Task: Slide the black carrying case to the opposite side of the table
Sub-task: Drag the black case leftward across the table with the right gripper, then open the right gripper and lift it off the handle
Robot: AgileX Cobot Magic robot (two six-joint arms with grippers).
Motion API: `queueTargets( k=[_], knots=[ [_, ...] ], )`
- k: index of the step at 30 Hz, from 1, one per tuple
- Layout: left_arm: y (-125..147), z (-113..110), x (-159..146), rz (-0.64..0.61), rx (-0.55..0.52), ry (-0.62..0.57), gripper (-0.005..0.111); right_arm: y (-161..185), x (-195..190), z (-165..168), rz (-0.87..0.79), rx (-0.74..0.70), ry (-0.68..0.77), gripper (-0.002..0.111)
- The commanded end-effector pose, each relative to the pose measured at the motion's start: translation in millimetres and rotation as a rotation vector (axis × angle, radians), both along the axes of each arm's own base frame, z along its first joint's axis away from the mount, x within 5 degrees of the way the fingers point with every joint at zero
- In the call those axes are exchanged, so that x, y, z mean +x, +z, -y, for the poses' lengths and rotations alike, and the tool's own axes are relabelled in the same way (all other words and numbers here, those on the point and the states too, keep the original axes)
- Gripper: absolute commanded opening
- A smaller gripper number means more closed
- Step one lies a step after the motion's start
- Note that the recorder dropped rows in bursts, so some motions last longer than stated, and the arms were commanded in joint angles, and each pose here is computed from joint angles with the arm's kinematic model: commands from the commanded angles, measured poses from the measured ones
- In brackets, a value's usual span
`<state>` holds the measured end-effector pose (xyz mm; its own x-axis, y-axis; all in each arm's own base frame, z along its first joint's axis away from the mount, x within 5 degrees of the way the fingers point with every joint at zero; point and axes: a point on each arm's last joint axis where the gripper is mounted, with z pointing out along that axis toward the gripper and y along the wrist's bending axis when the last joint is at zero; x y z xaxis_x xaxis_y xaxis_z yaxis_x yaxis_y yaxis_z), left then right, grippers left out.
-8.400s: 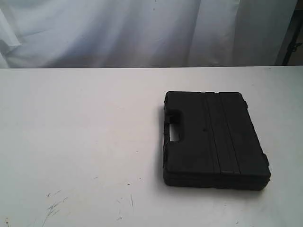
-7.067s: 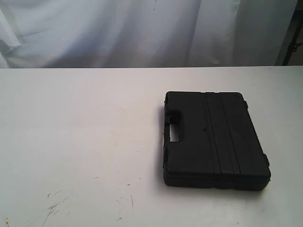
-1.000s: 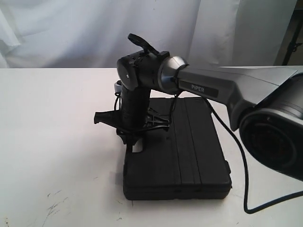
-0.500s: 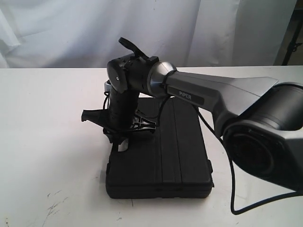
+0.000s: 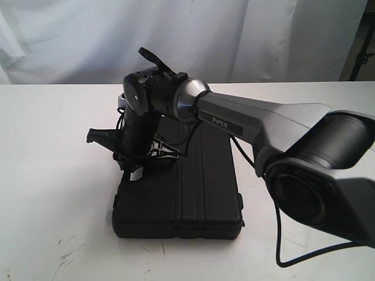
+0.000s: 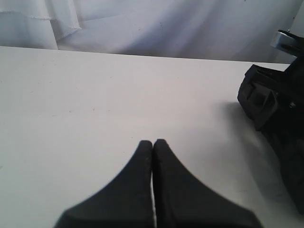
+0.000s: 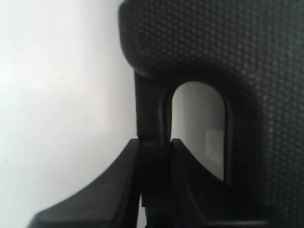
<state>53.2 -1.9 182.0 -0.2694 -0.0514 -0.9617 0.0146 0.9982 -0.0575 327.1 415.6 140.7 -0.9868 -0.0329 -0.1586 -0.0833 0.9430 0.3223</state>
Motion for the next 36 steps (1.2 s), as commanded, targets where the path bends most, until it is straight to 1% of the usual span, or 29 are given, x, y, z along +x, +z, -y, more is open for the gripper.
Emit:
queueTargets(
  k=[1,7,14,15,17,22,23,25,28,30,31,32,33,35,36],
  knots=[
    [0.1,-0.1,0.2,0.014,-0.003,0.002,0.0,20.0,3.4,-9.7,0.068,0.118,-0.01,0.0],
    [0.1,-0.1,0.2,0.014,-0.003,0.002,0.0,22.1,3.4,-14.0,0.081,0.162,-0.022,0.0],
    [0.1,-0.1,0.2,0.014,-0.003,0.002,0.0,21.5,3.7,-12.8,0.088,0.145,-0.015,0.001],
    [0.1,-0.1,0.2,0.014,-0.003,0.002,0.0,21.0,3.7,-11.9,0.089,0.133,-0.012,0.002],
    [0.1,-0.1,0.2,0.014,-0.003,0.002,0.0,19.5,3.5,-9.0,0.09,0.095,-0.001,0.01],
    [0.1,-0.1,0.2,0.014,-0.003,0.002,0.0,19.4,3.5,-8.8,0.09,0.092,0.0,0.024],
    [0.1,-0.1,0.2,0.014,-0.003,0.002,0.0,19.3,3.2,-8.5,0.087,0.089,0.0,0.029],
    [0.1,-0.1,0.2,0.014,-0.003,0.002,0.0,19.2,3.1,-8.4,0.086,0.087,0.0,0.032],
    [0.1,-0.1,0.2,0.014,-0.003,0.002,0.0,24.0,4.5,-6.9,0.093,0.093,-0.001,0.032],
    [0.1,-0.1,0.2,0.014,-0.003,0.002,0.0,37.7,8.3,-1.8,0.117,0.104,0.012,0.032],
    [0.1,-0.1,0.2,0.014,-0.003,0.002,0.0,50.6,11.7,4.3,0.13,0.112,0.018,0.032],
    [0.1,-0.1,0.2,0.014,-0.003,0.002,0.0,62.5,13.3,9.4,0.15,0.113,0.058,0.031],
    [0.1,-0.1,0.2,0.014,-0.003,0.002,0.0,72.9,14.9,14.0,0.174,0.113,0.087,0.028],
    [0.1,-0.1,0.2,0.014,-0.003,0.002,0.0,92.1,14.9,20.8,0.233,0.099,0.158,0.014],
    [0.1,-0.1,0.2,0.014,-0.003,0.002,0.0,102.2,15.6,24.5,0.288,0.08,0.212,0.005]
  ],
)
